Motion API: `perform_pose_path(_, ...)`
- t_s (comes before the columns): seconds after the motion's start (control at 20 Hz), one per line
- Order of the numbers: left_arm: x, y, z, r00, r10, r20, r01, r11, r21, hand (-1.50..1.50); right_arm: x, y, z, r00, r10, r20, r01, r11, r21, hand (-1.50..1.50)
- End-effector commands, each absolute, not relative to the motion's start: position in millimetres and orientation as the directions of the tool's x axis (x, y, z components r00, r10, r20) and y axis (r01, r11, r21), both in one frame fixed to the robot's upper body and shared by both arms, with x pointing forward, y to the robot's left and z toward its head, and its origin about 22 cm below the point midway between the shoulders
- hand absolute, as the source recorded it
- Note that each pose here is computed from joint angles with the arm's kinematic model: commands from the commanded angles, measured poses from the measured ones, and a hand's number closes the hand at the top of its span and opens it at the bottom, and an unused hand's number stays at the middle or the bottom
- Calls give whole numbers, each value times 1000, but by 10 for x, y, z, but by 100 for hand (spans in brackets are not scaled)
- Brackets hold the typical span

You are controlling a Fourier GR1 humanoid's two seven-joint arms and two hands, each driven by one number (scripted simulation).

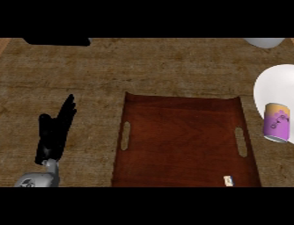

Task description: Pick the can from the tray and place it in the plate

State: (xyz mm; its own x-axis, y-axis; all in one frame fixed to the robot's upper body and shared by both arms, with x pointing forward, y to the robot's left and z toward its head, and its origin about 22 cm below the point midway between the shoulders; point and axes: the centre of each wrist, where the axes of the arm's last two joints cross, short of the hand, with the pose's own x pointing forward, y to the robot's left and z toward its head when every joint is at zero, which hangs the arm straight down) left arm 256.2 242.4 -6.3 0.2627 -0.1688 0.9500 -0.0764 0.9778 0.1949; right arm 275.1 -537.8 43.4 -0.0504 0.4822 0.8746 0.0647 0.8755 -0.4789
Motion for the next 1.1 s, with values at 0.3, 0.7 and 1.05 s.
perform_pose_path(0.3, 2607, 2377, 10, 241, -156, 958, -68, 982, 177, 0, 2556, -5594, 559, -63, 477, 876, 72, 878, -473, -150)
perform_pose_path(0.7, 2604, 2335, -67, 250, -164, 954, -73, 980, 187, 0, 2480, -5652, 570, -84, 466, 881, 136, 881, -454, -150)
perform_pose_path(1.05, 2533, 2381, -75, 259, -155, 953, -67, 982, 177, 0, 2287, -5790, 603, -29, 472, 881, 223, 862, -455, -150)
